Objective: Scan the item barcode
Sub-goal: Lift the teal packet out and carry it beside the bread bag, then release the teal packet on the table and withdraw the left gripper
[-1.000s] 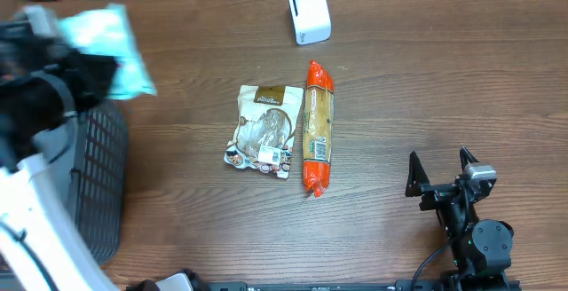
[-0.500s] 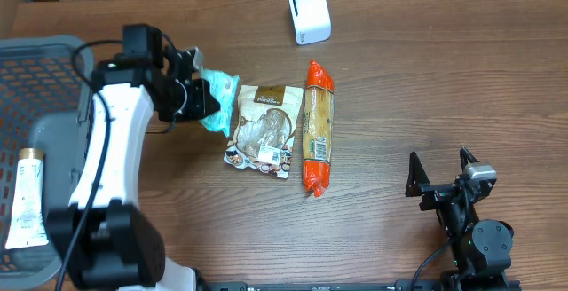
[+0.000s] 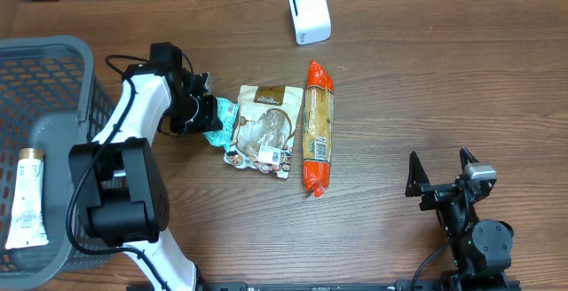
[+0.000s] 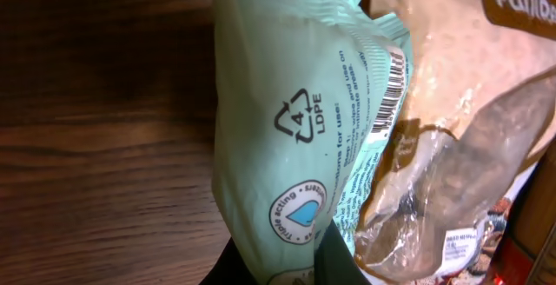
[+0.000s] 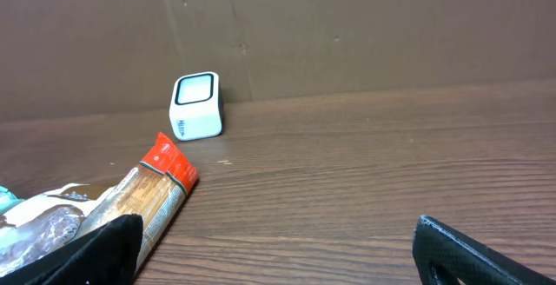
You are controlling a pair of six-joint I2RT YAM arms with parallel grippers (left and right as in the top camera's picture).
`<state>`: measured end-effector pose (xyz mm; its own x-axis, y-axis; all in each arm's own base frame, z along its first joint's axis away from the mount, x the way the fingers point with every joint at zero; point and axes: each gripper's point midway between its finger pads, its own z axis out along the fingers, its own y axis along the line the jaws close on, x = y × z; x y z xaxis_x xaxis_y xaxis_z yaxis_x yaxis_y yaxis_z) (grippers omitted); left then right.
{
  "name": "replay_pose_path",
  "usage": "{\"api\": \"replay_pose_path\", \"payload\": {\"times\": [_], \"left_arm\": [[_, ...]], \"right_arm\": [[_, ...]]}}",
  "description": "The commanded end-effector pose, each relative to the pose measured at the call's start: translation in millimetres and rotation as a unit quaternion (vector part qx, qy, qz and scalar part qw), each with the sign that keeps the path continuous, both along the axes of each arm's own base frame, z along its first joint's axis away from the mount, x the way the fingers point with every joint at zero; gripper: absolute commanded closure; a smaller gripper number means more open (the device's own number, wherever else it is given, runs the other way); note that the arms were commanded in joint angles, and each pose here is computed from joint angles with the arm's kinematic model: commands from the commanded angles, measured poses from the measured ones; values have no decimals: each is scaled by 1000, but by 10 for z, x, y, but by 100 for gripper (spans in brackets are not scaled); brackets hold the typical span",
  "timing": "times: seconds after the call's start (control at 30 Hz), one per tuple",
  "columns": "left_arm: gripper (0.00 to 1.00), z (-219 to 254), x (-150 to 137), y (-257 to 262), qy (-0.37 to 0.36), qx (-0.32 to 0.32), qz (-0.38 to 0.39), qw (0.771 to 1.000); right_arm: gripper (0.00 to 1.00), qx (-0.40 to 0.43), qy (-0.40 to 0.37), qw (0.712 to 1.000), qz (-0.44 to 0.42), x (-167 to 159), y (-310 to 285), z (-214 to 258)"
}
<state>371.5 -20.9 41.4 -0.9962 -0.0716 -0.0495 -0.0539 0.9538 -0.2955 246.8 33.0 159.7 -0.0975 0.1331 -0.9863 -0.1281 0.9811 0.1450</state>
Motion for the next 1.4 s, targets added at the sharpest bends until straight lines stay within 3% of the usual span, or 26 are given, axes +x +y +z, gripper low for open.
{"api": "replay_pose_path", "payload": {"times": [0.0,0.3,0.67,0.7,0.8,0.9,1.1,1.37], "left_arm": [[96,-51,-30,-114,17,-16,31,999],[96,-133,11,-644,6,-32,25,999],[96,-173,15,-549,18,3,79,997],[85,-168,13,-564,19,-2,78,997],[25,-155,-6,-609,19,-12,60,998],[2,-82,-13,-587,22,-10,54,998],[0,631,217,-358,-23,23,74,997],[1,2503,320,25,-203,54,112,971]], "right_arm": [[0,-4,1,1000,-1,4,0,-33],[0,-4,1,1000,-1,4,0,-33],[0,-4,1,1000,-1,4,0,-33],[0,-4,1,1000,-1,4,0,-33],[0,-4,1,1000,-1,4,0,-33],[0,-4,1,1000,-1,4,1,-33],[0,-4,1,1000,-1,4,1,-33],[0,-4,1,1000,-1,4,0,-33]]}}
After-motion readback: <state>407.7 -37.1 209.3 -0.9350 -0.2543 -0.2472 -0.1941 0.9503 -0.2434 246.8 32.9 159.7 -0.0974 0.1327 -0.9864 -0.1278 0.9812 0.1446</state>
